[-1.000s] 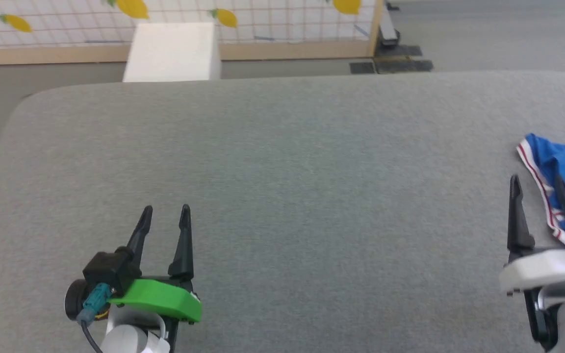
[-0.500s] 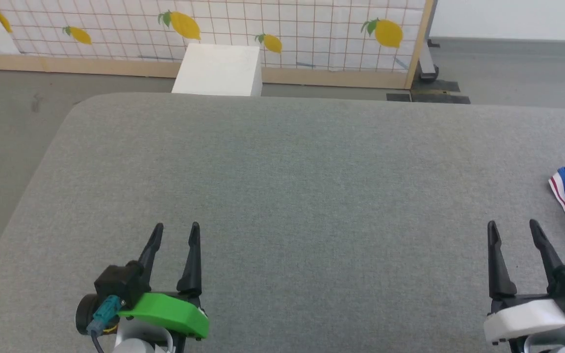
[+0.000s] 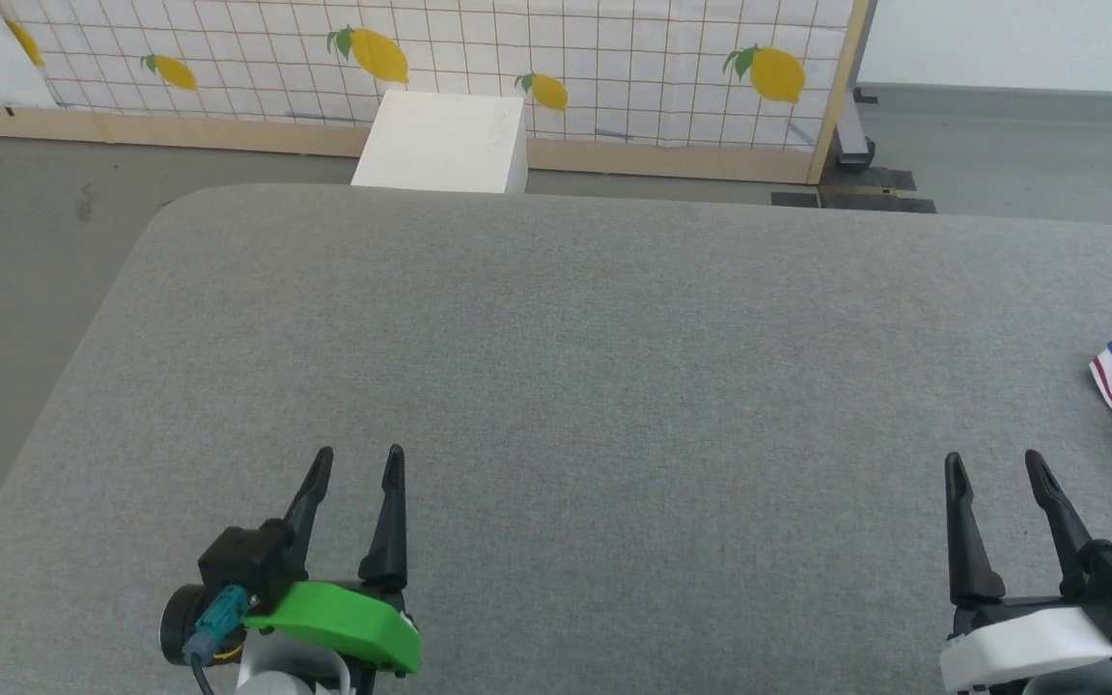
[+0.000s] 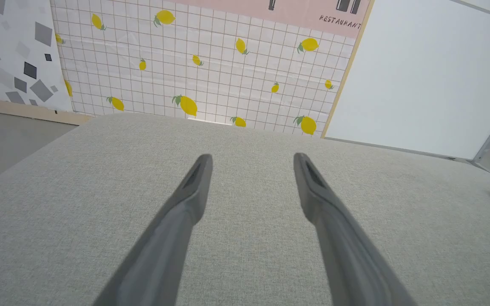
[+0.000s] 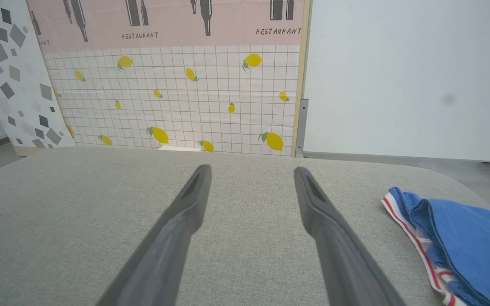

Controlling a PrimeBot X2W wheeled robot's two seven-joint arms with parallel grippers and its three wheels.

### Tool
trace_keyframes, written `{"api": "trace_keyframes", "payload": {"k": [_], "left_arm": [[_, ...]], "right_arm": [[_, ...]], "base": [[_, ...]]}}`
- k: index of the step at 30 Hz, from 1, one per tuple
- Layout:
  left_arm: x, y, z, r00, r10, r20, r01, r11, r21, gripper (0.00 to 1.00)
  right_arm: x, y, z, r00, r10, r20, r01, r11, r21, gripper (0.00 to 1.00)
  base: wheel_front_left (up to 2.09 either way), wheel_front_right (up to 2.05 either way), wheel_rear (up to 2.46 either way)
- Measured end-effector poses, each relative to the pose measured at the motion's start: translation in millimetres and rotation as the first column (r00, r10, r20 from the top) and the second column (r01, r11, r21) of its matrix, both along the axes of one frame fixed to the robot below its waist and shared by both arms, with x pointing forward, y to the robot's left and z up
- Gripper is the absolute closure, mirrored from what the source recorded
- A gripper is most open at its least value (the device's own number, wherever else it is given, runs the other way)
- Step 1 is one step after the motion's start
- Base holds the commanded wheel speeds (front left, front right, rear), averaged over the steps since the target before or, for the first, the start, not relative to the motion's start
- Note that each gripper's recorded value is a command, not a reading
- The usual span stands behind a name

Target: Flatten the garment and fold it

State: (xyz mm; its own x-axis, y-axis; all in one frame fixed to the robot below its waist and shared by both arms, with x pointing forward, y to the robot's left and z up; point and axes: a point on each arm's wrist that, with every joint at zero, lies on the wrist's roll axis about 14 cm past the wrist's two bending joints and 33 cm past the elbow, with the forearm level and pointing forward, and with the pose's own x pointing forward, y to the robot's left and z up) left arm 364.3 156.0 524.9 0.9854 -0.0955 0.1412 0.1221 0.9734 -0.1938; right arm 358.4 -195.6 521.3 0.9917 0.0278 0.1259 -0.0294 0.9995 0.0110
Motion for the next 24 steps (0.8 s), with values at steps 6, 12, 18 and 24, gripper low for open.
{"api": "trace_keyframes", "payload": {"k": [6, 12, 18, 24], "left_arm": [[-0.3, 0.3, -1.5, 1.0, 0.001, -0.005, -0.001, 1.0, -0.002, 0.0], [0.0, 0.4, -3.6, 1.0, 0.002, -0.011, -0.002, 1.0, -0.004, 0.0], [0.0, 0.3, -4.3, 1.0, 0.001, -0.014, -0.001, 1.0, -0.004, 1.0], [0.0, 0.1, -4.3, 1.0, 0.0, -0.014, -0.001, 1.0, -0.004, 1.0]], "right_arm": [[-1.0, 0.7, -2.5, 1.0, 0.002, -0.007, -0.002, 1.0, 0.008, 0.0], [-0.5, 1.9, -3.6, 1.0, 0.006, -0.011, -0.005, 1.0, 0.015, 0.0], [-0.5, 2.4, -4.2, 1.0, 0.007, -0.012, -0.007, 1.0, 0.023, 1.0], [-0.5, 2.2, -4.3, 1.0, 0.006, -0.013, -0.006, 1.0, 0.023, 1.0]], "base": [[0.0, 0.0, 0.0], [0.0, 0.0, 0.0], [0.0, 0.0, 0.0], [0.0, 0.0, 0.0]]}}
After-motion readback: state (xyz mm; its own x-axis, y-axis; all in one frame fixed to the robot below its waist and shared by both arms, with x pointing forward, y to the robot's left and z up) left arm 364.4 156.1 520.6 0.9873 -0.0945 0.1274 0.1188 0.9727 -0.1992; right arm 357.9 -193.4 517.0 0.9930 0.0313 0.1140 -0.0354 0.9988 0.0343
